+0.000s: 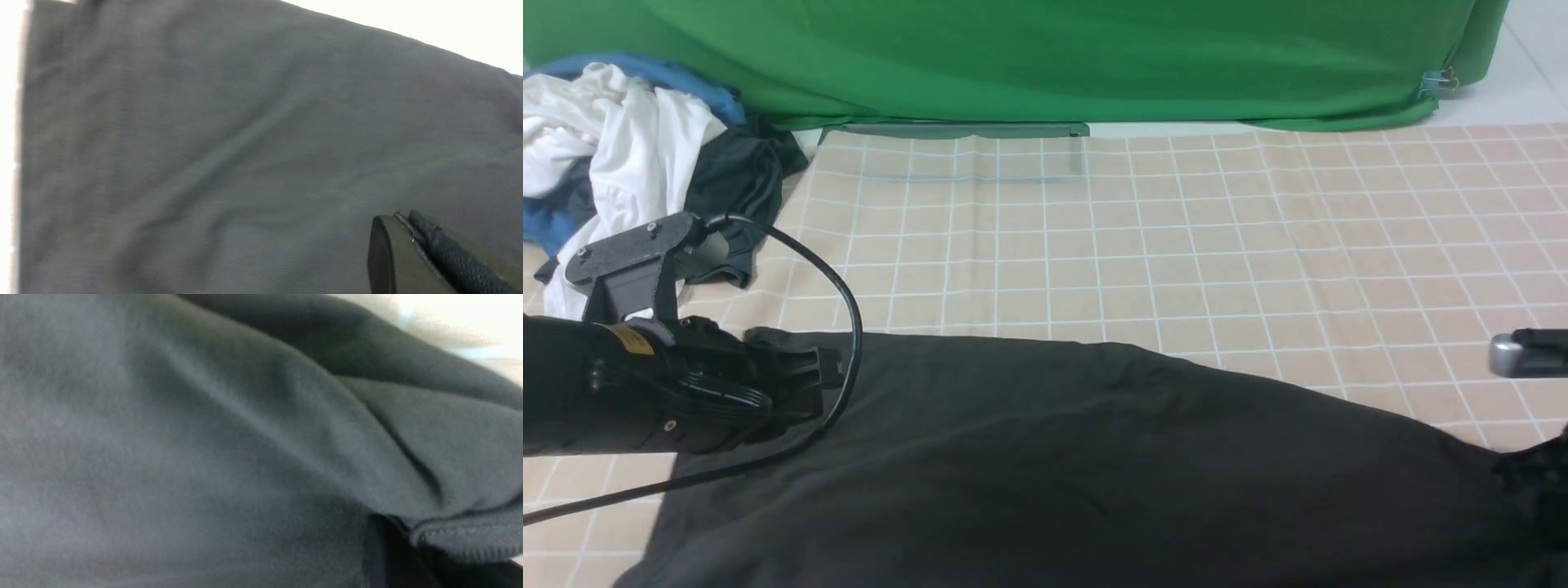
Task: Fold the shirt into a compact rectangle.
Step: 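Pull the folded dark garment lengthwise by its ends to straighten it flat on the table, then fold the right end of the dark garment over onto its left end with the right gripper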
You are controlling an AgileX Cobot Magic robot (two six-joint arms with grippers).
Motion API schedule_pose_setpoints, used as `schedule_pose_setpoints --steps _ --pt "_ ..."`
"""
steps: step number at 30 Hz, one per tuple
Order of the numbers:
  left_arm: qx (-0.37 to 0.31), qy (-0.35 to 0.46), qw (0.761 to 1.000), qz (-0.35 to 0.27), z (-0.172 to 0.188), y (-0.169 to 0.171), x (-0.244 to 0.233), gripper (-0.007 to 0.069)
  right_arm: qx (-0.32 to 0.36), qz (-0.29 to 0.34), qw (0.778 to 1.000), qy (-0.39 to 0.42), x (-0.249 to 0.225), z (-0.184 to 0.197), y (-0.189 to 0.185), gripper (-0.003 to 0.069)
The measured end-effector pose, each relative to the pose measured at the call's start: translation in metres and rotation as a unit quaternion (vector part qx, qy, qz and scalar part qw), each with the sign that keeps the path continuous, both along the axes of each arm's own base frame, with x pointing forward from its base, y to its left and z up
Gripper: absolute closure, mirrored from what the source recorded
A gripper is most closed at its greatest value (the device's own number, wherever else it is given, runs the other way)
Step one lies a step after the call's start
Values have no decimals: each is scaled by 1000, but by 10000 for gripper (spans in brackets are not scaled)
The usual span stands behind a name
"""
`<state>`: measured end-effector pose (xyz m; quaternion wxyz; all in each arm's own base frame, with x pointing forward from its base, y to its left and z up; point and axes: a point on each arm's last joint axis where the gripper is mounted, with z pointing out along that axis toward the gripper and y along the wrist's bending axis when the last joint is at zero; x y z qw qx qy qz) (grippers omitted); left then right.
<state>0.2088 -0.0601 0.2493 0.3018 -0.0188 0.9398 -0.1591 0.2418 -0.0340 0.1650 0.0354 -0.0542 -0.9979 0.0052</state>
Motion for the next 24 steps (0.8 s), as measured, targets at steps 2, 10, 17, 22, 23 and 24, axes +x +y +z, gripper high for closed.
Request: schedule_pose_setpoints --steps 2,10,17,22,23,24 --pt "0 1 1000 0 0 0 0 622 -32 -18 999 -7 -2 15 -14 563" --pt "3 9 1000 -6 -1 0 -2 622 -57 -75 994 -59 -3 81 -44 563" --pt "11 22 1000 -17 -1 0 -3 622 29 -20 985 -166 16 151 8 563" --pt "22 17 1000 -6 20 5 -5 622 104 55 970 -214 22 183 72 563" --pt "26 12 1000 0 27 8 -5 622 118 73 966 -219 21 189 86 563" --pt "28 10 1000 3 30 9 -5 622 125 80 964 -223 21 192 92 563"
